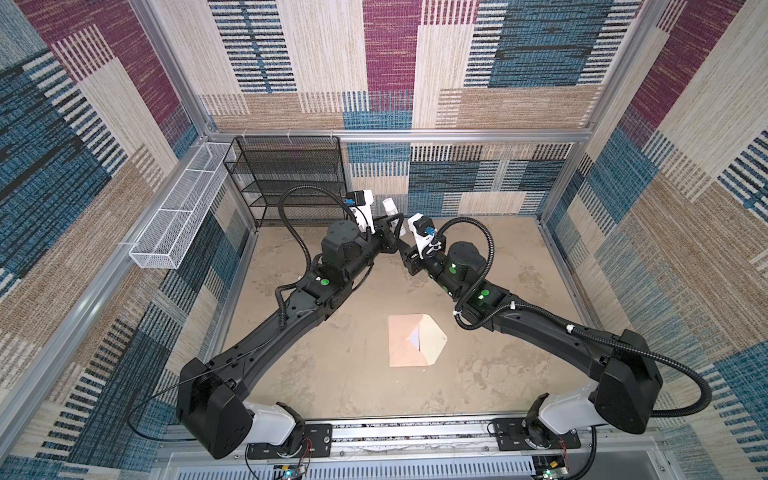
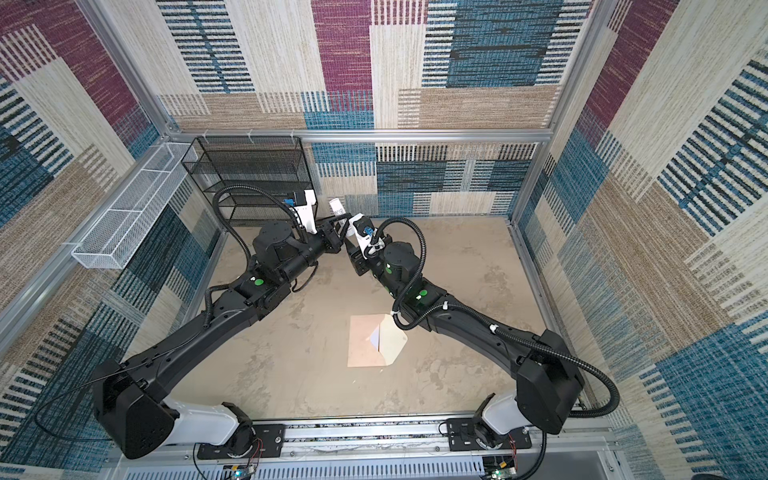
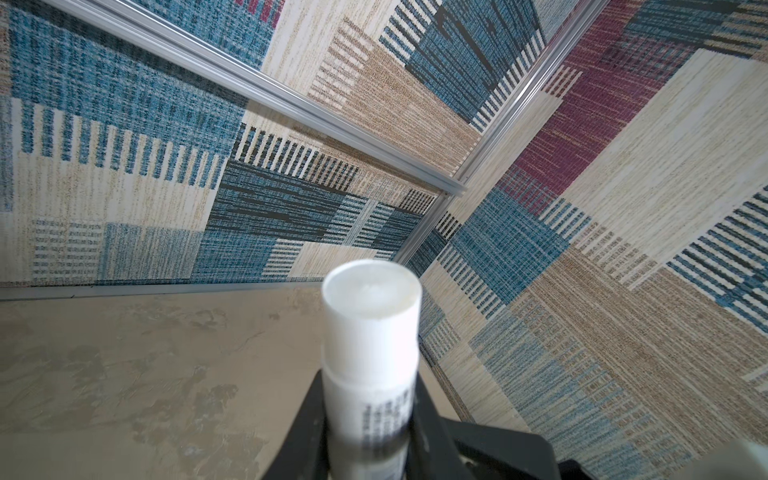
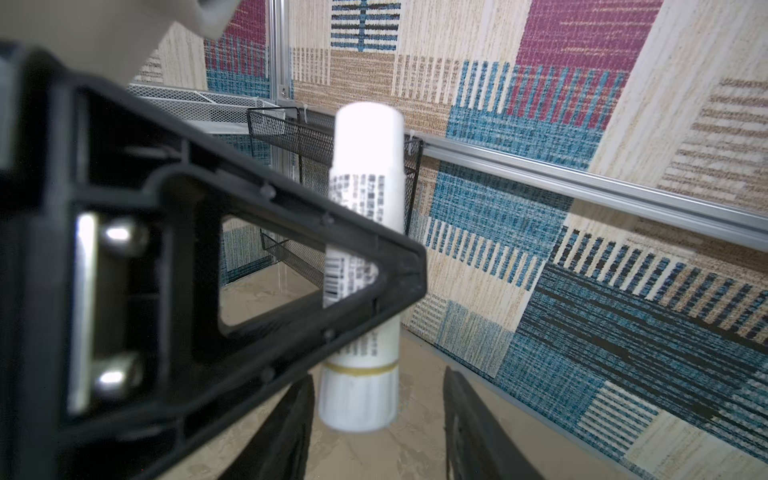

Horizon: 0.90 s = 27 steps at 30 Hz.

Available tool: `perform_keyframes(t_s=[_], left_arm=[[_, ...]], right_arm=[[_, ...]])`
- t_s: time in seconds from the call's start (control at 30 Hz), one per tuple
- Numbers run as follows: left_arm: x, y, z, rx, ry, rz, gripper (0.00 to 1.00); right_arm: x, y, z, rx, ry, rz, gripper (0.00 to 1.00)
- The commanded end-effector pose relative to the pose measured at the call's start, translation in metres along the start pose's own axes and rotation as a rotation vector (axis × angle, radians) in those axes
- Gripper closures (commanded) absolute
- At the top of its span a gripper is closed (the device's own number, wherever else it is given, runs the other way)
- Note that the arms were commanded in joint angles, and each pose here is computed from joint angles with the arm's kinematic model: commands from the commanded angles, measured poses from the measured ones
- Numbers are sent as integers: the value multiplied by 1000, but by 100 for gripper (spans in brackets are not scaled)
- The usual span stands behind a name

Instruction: Place the letter into the envelope and seal it

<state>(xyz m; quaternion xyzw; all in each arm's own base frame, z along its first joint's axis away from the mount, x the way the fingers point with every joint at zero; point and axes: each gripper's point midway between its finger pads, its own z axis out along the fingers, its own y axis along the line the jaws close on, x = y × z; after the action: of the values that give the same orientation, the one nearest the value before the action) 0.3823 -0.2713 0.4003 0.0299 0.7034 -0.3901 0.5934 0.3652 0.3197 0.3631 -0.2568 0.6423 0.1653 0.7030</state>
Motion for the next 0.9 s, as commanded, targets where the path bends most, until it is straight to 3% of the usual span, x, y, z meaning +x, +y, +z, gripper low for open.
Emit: perform_keyframes(t_s=[0.0, 0.27, 0.57, 0.87], left_arm=[[-7, -4, 1, 6, -25, 21, 100], [-6, -4, 1, 10, -21, 26, 100], [-4, -5, 2, 14, -12, 21, 100], [0, -4, 0, 20, 3, 13, 100]], right_arm=[[-11, -3, 2, 16, -33, -14, 50], [-7, 1, 5, 0, -15, -38, 63], [-3, 4, 6, -14, -2, -49, 64], [-8, 3, 4, -12, -12, -49, 75]])
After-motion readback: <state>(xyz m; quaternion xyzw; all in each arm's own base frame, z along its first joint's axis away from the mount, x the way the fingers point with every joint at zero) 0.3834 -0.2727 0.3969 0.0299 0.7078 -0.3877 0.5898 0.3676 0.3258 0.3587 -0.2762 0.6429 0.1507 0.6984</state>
